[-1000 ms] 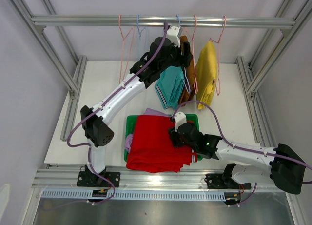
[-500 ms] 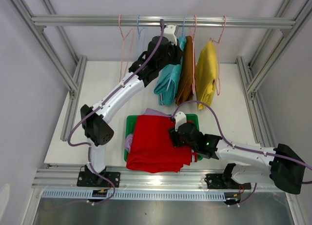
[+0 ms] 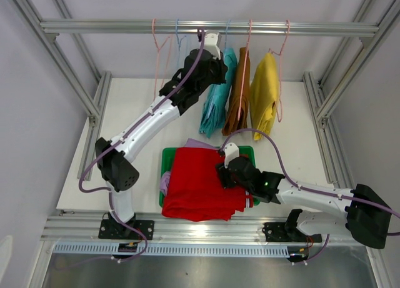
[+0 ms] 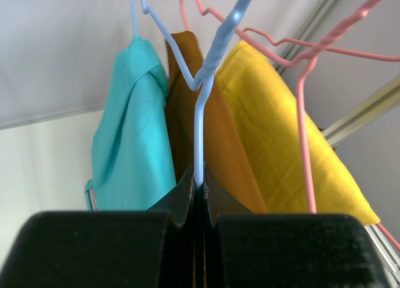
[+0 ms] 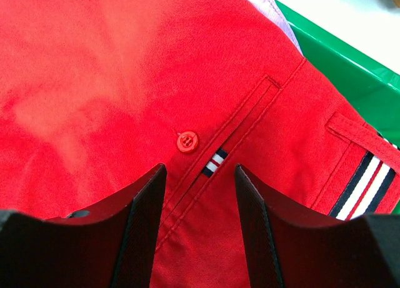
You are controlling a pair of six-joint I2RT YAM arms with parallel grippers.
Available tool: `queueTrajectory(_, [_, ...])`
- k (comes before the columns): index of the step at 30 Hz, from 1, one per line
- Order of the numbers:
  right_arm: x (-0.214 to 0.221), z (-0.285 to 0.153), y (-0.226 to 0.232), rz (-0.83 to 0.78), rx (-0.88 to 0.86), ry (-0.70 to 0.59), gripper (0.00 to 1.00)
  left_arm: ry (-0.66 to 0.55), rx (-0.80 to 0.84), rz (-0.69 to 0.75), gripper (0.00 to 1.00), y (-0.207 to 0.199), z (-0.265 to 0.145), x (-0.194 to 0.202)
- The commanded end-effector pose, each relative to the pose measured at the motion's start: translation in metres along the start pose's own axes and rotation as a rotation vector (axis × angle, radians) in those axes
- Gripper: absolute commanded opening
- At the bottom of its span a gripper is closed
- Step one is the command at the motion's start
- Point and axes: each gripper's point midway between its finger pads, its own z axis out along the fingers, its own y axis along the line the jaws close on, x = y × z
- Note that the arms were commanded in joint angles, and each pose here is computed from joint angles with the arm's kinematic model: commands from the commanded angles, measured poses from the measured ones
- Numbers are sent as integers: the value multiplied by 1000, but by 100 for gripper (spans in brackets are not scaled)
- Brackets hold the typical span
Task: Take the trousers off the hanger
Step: Pick up the hanger from the clothesline.
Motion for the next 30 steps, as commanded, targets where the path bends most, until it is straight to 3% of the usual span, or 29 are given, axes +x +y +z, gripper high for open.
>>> queueTrajectory(1, [-8, 1, 0, 8, 4, -20, 52, -146, -18, -33, 0, -5, -38, -66])
queueTrajectory(13, [-13, -5, 2, 14, -6, -23, 51, -267, -12, -26, 0, -14, -76, -137])
queueTrajectory(21, [-35, -21, 10, 35, -36, -70, 52, -196, -113, 26, 0, -3, -98, -112])
queueTrajectory(30, [-94, -62, 13, 53, -58, -230, 58, -164, -310, 176, 0, 17, -139, -98])
